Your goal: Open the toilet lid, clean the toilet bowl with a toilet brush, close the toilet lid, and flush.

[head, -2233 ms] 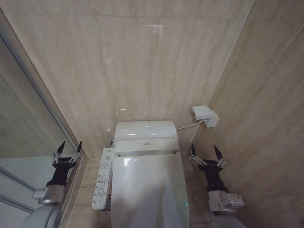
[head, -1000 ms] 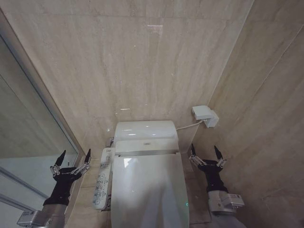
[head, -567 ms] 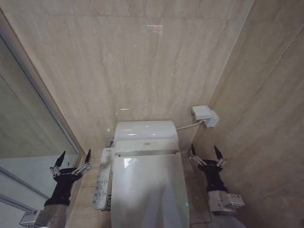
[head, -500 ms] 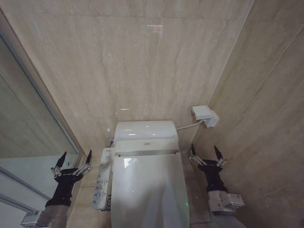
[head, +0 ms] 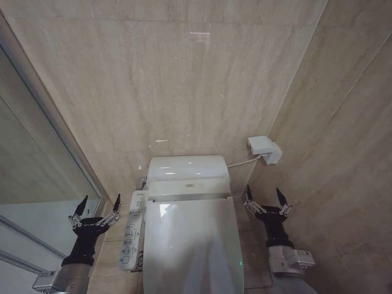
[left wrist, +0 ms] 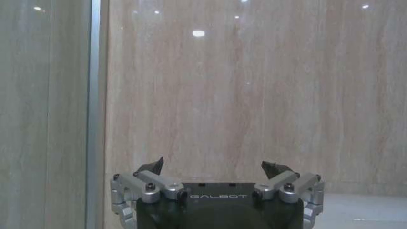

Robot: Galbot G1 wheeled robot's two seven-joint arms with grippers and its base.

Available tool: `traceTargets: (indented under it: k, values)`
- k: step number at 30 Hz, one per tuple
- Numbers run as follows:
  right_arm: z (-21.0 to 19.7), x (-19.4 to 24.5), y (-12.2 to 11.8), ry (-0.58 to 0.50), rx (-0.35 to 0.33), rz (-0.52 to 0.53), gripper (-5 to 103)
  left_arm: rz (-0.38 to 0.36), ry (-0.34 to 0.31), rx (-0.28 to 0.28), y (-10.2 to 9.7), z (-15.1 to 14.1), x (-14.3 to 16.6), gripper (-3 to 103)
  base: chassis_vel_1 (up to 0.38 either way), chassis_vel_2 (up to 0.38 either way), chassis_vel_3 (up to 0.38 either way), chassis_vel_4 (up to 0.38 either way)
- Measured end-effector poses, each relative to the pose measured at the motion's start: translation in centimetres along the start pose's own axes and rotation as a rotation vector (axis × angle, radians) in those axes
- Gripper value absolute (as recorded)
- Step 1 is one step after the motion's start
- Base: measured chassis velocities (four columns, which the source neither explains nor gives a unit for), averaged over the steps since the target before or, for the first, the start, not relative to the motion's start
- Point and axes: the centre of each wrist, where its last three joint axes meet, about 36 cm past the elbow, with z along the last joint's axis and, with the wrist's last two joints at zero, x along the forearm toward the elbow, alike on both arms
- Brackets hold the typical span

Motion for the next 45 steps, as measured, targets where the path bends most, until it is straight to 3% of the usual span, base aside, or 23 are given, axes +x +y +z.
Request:
traceTargets:
  k: [23,45]
  values:
    - [0.00,0.00,0.00,0.000,0.000,0.000,100,0.000,0.002,-0.001,0.04,0.05,0.00,100,0.013,-0.011,-0.014,0.013]
    - [0.00,0.00,0.00,0.000,0.000,0.000,100,0.000,0.002,0.000,0.04,0.06,0.00,100,0.254,-0.256,-0.256,0.251]
